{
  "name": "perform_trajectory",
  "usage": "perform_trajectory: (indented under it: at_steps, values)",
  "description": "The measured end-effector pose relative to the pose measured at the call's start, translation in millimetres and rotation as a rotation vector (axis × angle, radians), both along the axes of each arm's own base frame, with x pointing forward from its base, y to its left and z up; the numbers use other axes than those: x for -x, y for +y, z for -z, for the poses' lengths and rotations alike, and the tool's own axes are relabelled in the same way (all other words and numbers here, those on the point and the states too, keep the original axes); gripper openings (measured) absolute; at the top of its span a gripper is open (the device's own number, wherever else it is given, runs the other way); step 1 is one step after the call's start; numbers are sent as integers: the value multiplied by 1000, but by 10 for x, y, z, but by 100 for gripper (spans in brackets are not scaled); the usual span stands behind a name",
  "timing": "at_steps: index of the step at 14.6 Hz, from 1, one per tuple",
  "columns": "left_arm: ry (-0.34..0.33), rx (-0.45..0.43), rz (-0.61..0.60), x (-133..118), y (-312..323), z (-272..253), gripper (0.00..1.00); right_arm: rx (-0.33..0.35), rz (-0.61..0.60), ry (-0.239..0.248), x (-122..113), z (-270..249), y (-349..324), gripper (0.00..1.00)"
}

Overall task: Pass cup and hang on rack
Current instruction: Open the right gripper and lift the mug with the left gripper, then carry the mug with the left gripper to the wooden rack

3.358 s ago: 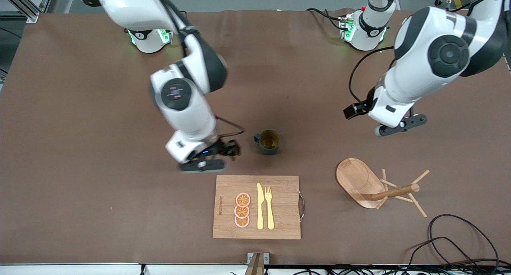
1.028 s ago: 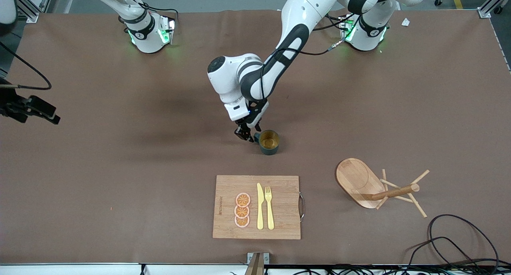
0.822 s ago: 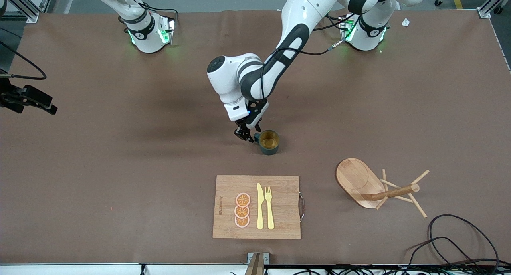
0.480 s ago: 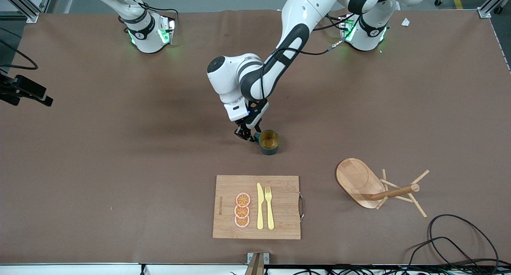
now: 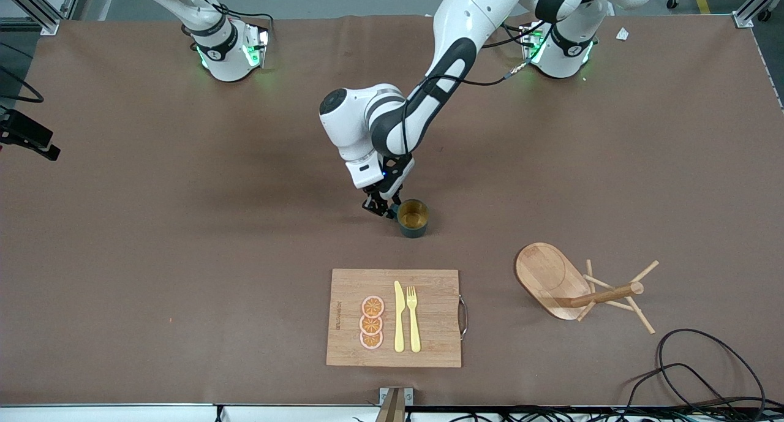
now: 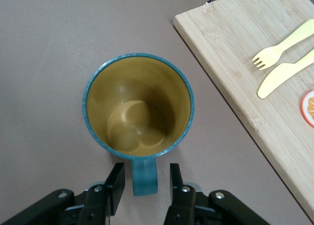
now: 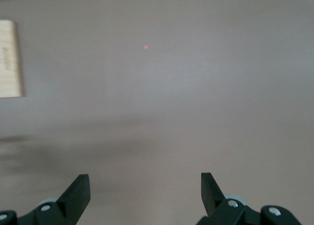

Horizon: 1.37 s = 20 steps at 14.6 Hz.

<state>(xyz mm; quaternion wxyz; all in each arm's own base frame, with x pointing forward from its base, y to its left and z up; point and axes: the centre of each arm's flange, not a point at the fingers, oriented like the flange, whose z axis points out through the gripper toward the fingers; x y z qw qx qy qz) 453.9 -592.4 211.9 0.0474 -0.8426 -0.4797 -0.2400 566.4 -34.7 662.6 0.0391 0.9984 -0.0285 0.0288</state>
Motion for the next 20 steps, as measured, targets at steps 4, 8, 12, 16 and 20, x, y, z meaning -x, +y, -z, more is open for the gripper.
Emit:
perform_trajectory:
  at_steps: [4, 8, 12, 16, 20]
  values:
    - [1, -2, 2, 1, 0, -1, 22, 23, 65, -11, -12, -4, 218, 100]
    - [5, -5, 18, -11, -6, -29, 21, -11, 90, -14, -10, -16, 169, 100]
    - [36, 48, 31, -283, 107, -486, 21, -60, 118, -18, -1, -39, 47, 100]
    - [82, 175, 33, -829, 576, -1496, 21, -62, 121, -20, 0, -47, 29, 100]
    - [161, 345, 66, -1397, 1520, -2597, 21, -61, 133, -31, 7, -94, -42, 100]
